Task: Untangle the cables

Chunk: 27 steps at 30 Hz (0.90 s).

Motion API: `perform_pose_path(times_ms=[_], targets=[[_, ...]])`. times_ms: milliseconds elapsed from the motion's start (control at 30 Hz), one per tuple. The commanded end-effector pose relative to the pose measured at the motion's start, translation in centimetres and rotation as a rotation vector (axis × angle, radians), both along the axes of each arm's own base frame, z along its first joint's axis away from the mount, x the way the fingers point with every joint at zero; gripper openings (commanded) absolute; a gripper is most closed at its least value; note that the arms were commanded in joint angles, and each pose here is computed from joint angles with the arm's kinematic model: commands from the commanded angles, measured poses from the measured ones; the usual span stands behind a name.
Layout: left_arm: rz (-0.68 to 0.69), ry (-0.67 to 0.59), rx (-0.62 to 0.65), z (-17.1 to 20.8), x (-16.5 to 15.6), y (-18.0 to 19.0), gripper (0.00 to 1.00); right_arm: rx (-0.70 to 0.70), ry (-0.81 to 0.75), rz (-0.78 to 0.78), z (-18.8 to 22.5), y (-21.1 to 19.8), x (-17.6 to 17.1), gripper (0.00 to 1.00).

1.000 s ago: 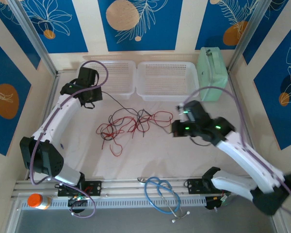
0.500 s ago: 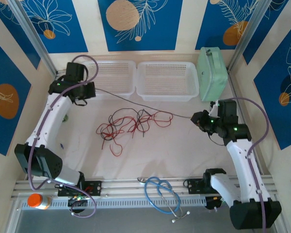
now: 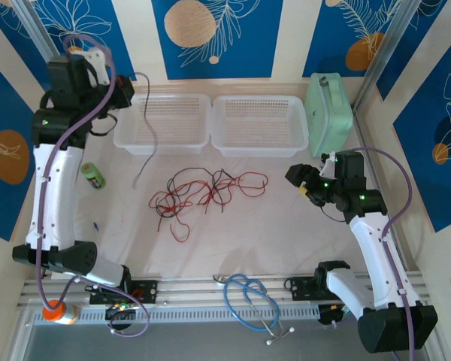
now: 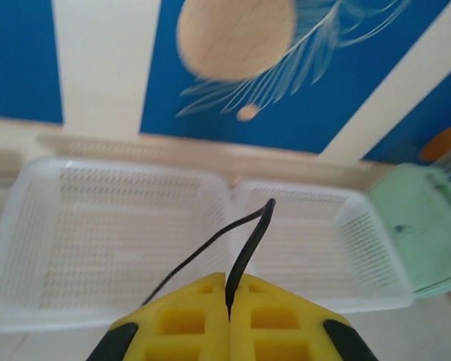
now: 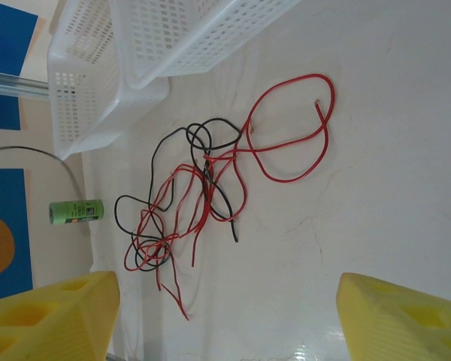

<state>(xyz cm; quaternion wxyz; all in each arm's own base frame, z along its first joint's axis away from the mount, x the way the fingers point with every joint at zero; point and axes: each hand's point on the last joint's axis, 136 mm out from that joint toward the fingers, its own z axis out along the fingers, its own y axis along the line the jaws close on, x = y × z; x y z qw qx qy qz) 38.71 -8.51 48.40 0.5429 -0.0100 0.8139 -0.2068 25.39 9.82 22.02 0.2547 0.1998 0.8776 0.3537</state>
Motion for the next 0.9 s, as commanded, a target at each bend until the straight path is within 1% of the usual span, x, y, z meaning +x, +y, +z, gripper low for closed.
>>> perform_pose_path(times_ms=[0,133,233,300,433,600,867], targets=[[-0.079,-0.085,-0.058,4.1,-1.4,-1.2,0.0,0.024,0.0,0.044,0.2,1.1,-0.5,0.76],[-0.057,-0.176,-0.046,7.1,-1.4,-0.8,0.0,0.01,0.006,0.076,0.0,2.2,-0.4,0.76],[-0.058,-0.241,-0.041,8.0,-0.4,-0.9,0.0,-0.003,0.012,0.093,-0.1,2.7,-0.3,0.76],[-0.046,-0.269,-0.031,7.9,0.8,-0.7,0.0,-0.009,0.013,0.101,-0.2,2.9,-0.3,0.76],[-0.009,-0.278,0.001,7.1,3.2,-0.3,0.0,-0.019,0.018,0.1,-0.4,2.9,-0.5,0.76],[0.003,-0.308,0.023,6.2,5.9,-0.3,0.0,-0.043,0.025,0.087,-0.9,2.5,-0.7,0.76],[0.028,-0.337,0.034,6.1,8.5,-0.1,0.0,-0.04,0.05,0.078,-2.1,2.4,-0.8,0.76]])
